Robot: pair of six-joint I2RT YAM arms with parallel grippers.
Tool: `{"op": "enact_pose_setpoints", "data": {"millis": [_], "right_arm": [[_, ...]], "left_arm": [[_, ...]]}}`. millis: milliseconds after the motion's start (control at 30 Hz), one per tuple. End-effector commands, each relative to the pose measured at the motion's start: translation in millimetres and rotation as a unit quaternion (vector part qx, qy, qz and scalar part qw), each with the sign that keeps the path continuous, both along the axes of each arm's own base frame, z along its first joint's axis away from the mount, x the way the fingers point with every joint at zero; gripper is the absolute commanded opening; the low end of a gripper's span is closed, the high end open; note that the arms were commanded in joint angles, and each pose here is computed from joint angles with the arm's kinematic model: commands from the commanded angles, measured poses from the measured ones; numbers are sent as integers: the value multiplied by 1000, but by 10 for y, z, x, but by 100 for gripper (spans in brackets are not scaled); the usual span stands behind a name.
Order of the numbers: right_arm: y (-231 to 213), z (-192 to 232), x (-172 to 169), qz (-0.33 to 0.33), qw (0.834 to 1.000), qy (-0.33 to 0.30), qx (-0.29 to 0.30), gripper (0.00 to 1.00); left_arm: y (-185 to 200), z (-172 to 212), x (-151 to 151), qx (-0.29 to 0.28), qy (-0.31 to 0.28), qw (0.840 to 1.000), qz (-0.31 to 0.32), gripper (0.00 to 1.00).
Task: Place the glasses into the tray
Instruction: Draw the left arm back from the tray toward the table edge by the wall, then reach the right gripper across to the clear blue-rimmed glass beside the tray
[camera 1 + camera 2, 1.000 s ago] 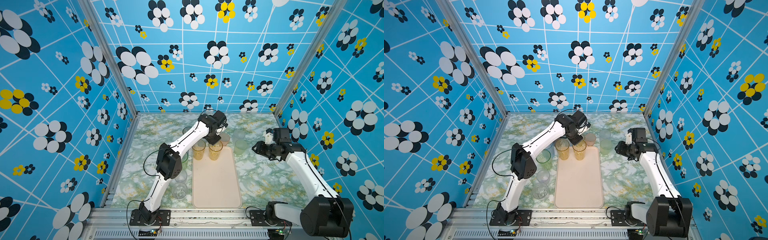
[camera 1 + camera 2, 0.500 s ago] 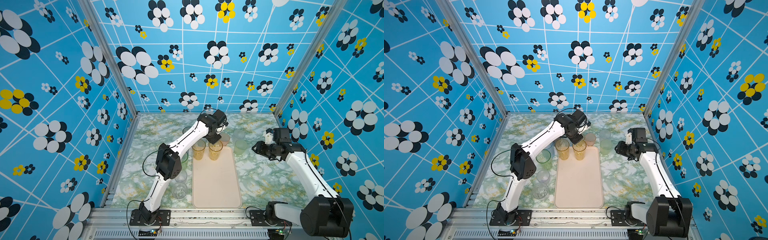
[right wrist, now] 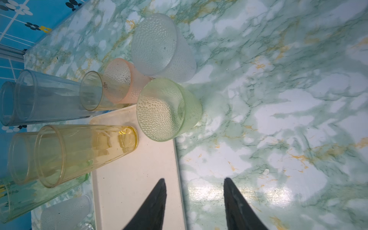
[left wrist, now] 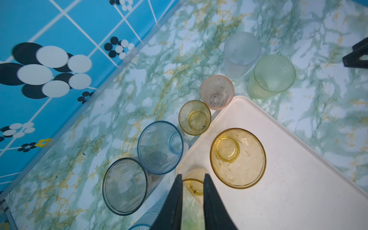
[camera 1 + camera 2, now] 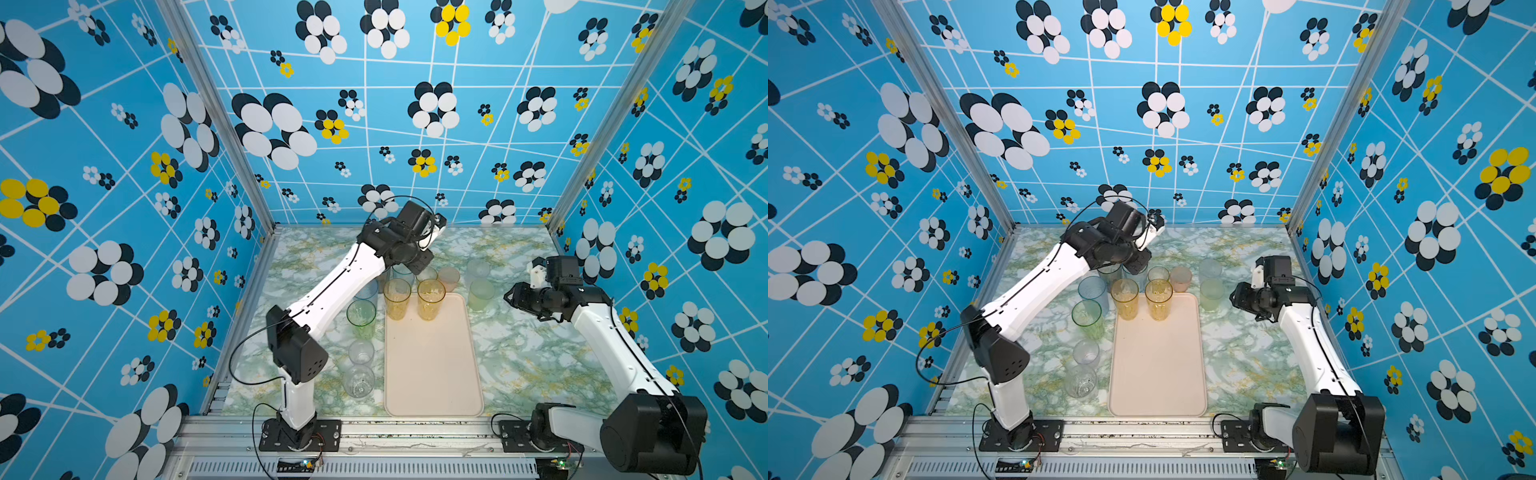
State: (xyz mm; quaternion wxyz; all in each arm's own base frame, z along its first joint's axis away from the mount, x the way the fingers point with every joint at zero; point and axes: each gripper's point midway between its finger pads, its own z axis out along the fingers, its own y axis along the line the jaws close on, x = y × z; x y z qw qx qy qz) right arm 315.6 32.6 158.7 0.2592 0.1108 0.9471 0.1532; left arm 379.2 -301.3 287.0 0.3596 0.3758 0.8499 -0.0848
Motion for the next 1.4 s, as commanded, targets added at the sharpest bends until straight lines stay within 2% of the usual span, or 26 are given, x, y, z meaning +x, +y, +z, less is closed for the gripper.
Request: {"op": "enact_pose_setpoints", "data": {"millis": [0, 167, 333, 433, 500, 633, 900, 1067, 1167, 1367], "right_arm": [[-10, 6, -43, 1, 1000, 7, -12, 49], [-24, 4, -53, -1, 1000, 12, -17, 49], [-54, -11, -89, -7, 1000, 12, -28, 50], [-18, 33, -60, -10, 1000, 3, -18, 50], [52, 152, 8, -1, 1000, -8, -21, 50], [324, 502, 176, 34, 997, -40, -51, 50], [971, 988, 445, 99, 989, -85, -73, 49], [1397, 1088, 616, 146, 981, -81, -95, 44], [1596, 1049, 733, 170, 976, -65, -121, 41], [1931, 891, 972, 208, 969, -37, -132, 40]], "left_arm": [[235, 262, 44, -75, -39, 995, 46, 21], [874, 344, -94, -130, -76, 981, 125, 24], [1709, 333, -166, -172, -123, 948, 238, 28], [2089, 175, -220, -164, -144, 930, 295, 30], [2238, 25, -245, -157, -139, 925, 317, 30], [2377, -169, -261, -156, -123, 920, 337, 29], [2550, -246, -301, -166, -124, 913, 352, 30], [2634, -302, -284, -168, -130, 908, 361, 32], [2671, -353, -240, -172, -125, 906, 365, 33], [2682, -518, -137, -176, -116, 906, 366, 34]]}}
